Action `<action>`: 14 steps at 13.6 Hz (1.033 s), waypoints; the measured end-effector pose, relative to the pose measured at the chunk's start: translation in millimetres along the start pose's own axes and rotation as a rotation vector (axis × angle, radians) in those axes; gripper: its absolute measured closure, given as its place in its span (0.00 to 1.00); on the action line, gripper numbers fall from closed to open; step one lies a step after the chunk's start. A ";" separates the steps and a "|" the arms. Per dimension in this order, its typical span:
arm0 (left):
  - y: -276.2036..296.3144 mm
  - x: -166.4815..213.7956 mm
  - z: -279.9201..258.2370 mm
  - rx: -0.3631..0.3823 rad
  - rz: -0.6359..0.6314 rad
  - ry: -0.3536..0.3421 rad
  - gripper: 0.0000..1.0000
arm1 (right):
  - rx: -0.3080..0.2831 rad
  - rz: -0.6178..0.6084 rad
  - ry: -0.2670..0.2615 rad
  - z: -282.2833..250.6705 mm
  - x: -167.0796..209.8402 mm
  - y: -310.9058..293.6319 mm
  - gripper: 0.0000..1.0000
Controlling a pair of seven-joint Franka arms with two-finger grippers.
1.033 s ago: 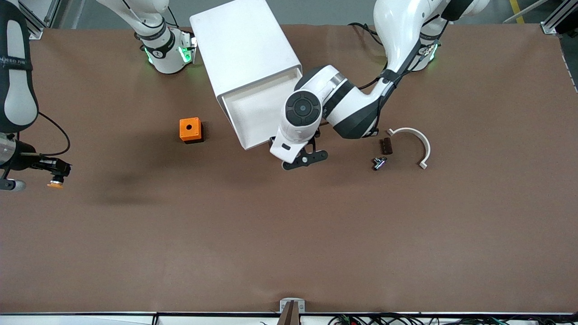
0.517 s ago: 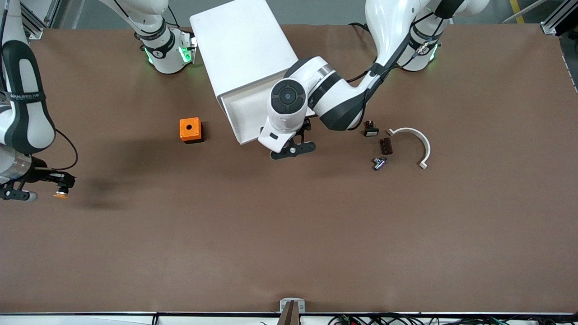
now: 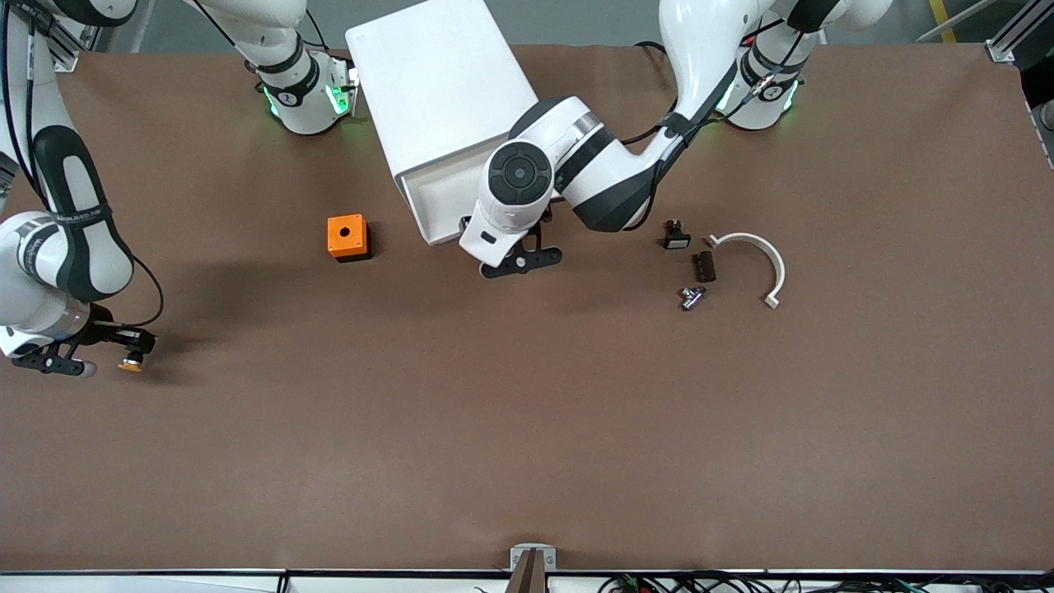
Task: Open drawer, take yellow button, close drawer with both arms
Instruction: 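Lower the button onto the table with the right gripper while the left gripper pushes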
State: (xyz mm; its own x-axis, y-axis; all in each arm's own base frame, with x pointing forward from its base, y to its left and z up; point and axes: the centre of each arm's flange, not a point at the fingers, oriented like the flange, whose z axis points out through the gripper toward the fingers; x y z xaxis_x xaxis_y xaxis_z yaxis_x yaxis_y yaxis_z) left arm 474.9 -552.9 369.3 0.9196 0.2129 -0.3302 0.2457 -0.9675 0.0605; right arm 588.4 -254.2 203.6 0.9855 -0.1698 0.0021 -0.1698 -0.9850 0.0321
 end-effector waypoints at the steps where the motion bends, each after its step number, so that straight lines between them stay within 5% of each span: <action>1: 0.2 -0.3 0.0 -0.003 -0.002 -0.006 0.00 | -0.002 0.000 0.004 4.2 0.3 -0.2 0.59; 4: 2.7 -4.8 0.9 -0.020 -0.007 -0.037 0.00 | -0.003 0.000 0.004 12.1 -0.1 -0.6 0.52; 9: 12.4 -23.8 6.9 -0.025 0.012 -0.062 0.00 | 0.003 -0.008 0.005 6.0 4.8 -6.0 0.04; 14: 16.6 -32.6 10.6 -0.036 0.013 -0.094 0.00 | 0.043 -0.037 -0.089 -67.2 5.4 -27.6 0.00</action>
State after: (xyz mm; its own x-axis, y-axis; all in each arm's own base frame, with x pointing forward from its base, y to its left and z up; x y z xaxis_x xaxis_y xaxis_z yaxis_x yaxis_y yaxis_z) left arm 445.7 -577.3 371.1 0.8902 0.1850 -0.4164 0.2466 -0.9641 0.0988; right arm 598.7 -225.7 269.8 0.9872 -0.1331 -0.0876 -0.1347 -0.9908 -0.0126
